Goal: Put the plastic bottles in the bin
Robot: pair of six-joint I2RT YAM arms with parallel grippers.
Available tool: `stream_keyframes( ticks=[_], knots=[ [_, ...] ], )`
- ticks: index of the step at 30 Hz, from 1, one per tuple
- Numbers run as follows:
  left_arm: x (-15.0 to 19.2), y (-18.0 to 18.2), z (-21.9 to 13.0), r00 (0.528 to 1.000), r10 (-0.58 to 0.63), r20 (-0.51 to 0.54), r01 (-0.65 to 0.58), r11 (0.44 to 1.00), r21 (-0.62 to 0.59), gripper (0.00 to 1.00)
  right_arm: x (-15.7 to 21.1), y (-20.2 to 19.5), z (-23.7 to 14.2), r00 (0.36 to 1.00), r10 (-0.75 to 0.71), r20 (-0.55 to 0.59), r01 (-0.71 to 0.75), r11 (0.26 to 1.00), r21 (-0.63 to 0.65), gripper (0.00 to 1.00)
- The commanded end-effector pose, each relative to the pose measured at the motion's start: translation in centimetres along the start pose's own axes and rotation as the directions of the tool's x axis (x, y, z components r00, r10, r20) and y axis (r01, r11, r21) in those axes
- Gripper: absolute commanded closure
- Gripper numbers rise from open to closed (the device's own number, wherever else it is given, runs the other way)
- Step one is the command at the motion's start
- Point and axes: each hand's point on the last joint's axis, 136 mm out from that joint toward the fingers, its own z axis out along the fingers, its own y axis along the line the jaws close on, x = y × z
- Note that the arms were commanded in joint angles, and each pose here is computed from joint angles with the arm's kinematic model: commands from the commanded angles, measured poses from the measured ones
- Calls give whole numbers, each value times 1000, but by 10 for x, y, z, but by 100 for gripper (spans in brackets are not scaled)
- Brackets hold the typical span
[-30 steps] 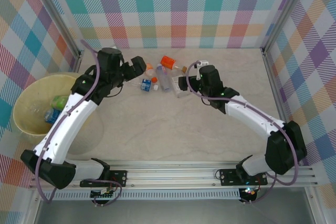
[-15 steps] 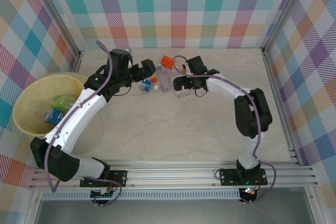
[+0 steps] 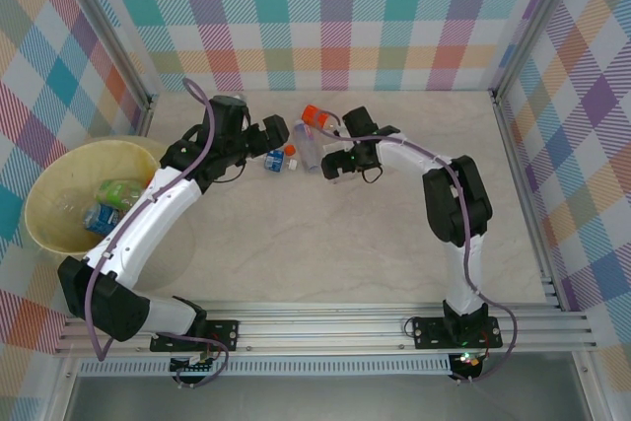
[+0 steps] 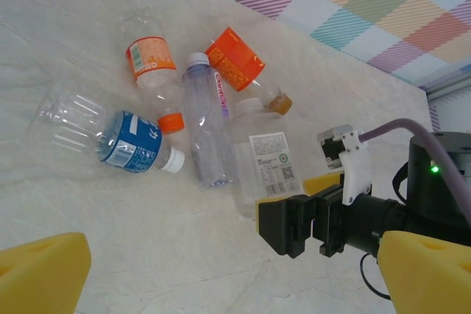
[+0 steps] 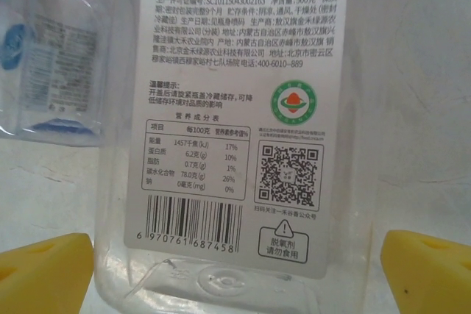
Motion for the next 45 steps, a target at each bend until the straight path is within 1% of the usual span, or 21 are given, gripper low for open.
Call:
stream_keyframes(
  ticks=[1,4,7,14,17,20,22,25,27,29,31,34,35,37,39,41,43,45],
  knots=[
    [7,7,4,999,31,-18,-32,999,-41,0,0,4,6,999,-39,-24,39,999,14,0],
    [9,9,8,999,36,-33,-37,998,-47,0,3,6,13,999,-40,-34,41,999,26,0],
    [11,10,11,998,39,-43,-41,998,-52,0,1,2,19,999,-45,-29,47,997,67,0],
    [15,12,16,997,38,-60,-41,998,-56,0,-2,-2,26,999,-54,-8,54,994,90,0],
    [17,11,19,997,32,-70,-35,998,-52,0,-1,-3,27,999,-40,3,39,995,91,4],
    [22,9,25,996,28,-90,-31,999,-38,0,-5,0,20,998,-19,61,15,997,70,17],
    [26,6,29,994,18,-106,-20,1000,-17,0,-9,2,11,994,-19,105,12,998,60,22],
    [34,1,37,991,-8,-137,11,1000,15,0,-11,3,-4,987,-20,160,10,998,61,27],
    [39,-5,43,987,-24,-157,32,998,51,0,-10,2,-17,980,-7,197,-5,998,57,28],
    [44,-10,49,983,-39,-178,55,995,84,0,-8,9,-33,970,5,245,-10,1000,19,28],
    [49,-15,55,979,-58,-194,83,989,120,0,-1,20,-46,959,16,284,-2,999,-48,29],
    [59,-29,64,972,-85,-220,134,966,221,0,10,37,-68,941,36,336,18,988,-155,29],
    [56,-35,65,974,-93,-205,146,955,259,0,13,41,-73,938,44,345,20,983,-181,29],
    [57,-37,69,973,-109,-202,164,945,284,0,19,55,-87,931,51,362,47,965,-257,29],
    [60,-39,74,971,-111,-214,172,940,294,0,24,67,-98,926,54,374,76,943,-323,29],
    [63,-47,77,968,-100,-229,176,924,340,0,28,78,-107,923,50,382,105,921,-374,29],
    [66,-62,77,966,-81,-246,181,888,422,0,30,86,-115,918,49,394,129,902,-412,29],
    [70,-68,81,964,-74,-257,189,869,457,0,29,93,-121,914,51,403,146,884,-444,29]
  ],
)
